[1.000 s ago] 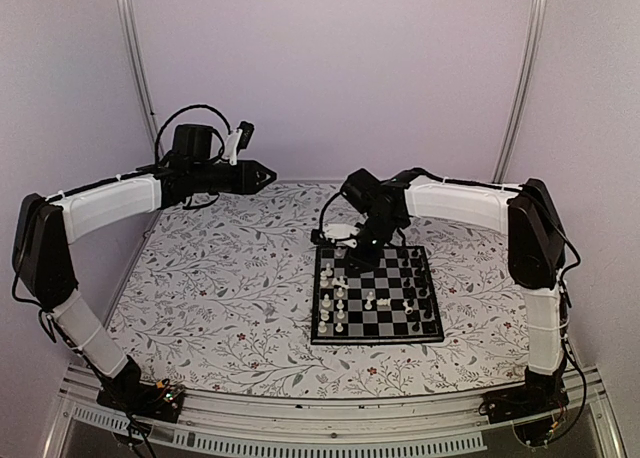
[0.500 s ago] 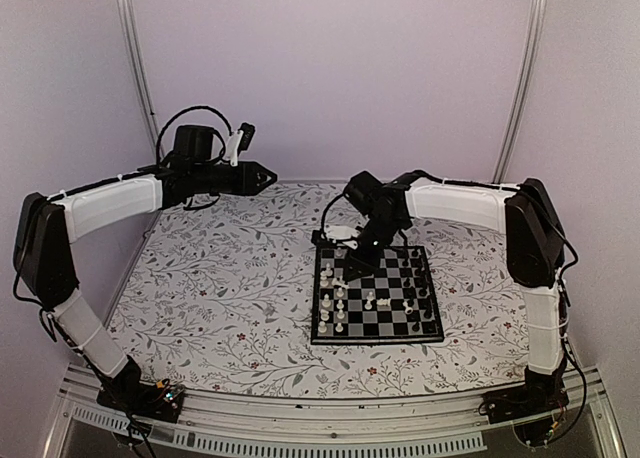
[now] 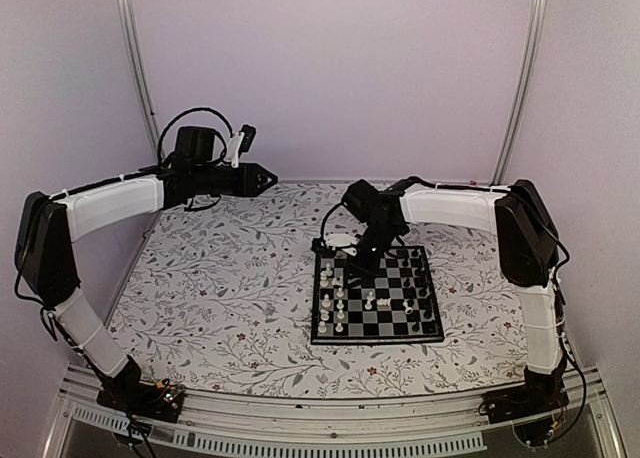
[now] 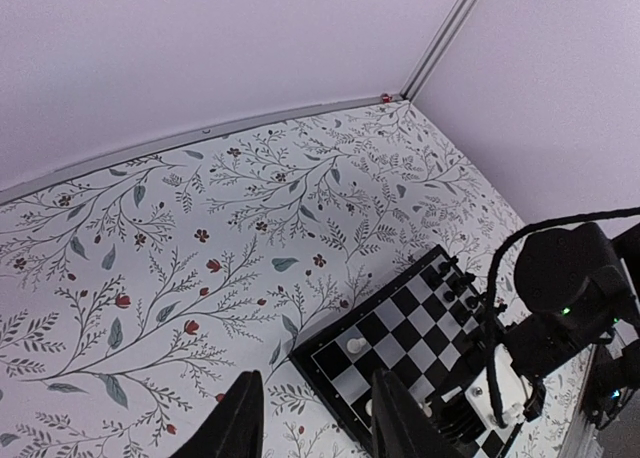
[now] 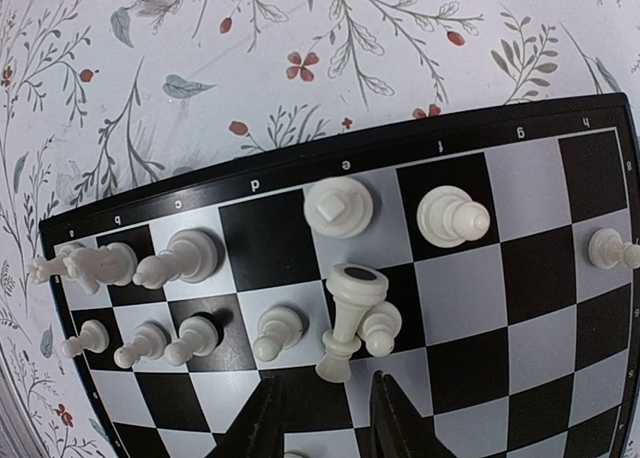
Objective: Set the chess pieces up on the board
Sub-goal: Pick up the chess piece from the chessboard.
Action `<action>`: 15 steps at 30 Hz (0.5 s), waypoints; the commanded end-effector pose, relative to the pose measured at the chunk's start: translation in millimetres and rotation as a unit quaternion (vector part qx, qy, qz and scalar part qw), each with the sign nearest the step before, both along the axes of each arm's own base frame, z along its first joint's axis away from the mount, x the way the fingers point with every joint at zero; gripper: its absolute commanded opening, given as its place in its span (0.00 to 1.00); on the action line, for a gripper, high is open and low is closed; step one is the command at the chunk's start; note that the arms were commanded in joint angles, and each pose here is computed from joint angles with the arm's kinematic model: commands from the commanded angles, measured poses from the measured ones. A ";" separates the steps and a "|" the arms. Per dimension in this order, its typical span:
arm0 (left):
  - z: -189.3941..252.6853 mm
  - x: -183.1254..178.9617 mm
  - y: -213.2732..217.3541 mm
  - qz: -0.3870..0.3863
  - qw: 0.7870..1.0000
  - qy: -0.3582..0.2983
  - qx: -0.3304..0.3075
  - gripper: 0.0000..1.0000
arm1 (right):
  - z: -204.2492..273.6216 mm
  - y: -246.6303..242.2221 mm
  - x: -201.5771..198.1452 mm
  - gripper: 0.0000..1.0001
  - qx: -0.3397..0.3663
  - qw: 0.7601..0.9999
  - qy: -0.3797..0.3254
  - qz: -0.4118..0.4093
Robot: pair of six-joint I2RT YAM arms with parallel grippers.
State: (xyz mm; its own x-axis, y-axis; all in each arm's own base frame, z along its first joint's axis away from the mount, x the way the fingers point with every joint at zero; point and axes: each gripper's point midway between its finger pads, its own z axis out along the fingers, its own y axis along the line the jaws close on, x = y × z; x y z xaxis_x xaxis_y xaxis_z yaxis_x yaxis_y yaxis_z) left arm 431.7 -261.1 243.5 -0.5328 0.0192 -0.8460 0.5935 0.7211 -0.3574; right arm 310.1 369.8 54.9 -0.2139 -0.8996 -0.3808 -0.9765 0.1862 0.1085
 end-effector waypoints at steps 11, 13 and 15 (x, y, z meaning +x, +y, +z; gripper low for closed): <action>3.3 5.7 3.2 0.002 1.000 -0.004 -0.002 0.38 | -26.7 -0.9 0.2 0.31 -0.018 1.000 0.016 -0.006; 1.7 5.7 3.3 0.002 1.000 -0.002 0.000 0.38 | -27.4 -0.2 1.0 0.31 -0.018 1.000 0.016 -0.007; 1.8 5.5 3.0 0.001 1.000 -0.003 -0.001 0.38 | -30.1 -0.3 0.6 0.29 -0.019 1.000 0.018 -0.007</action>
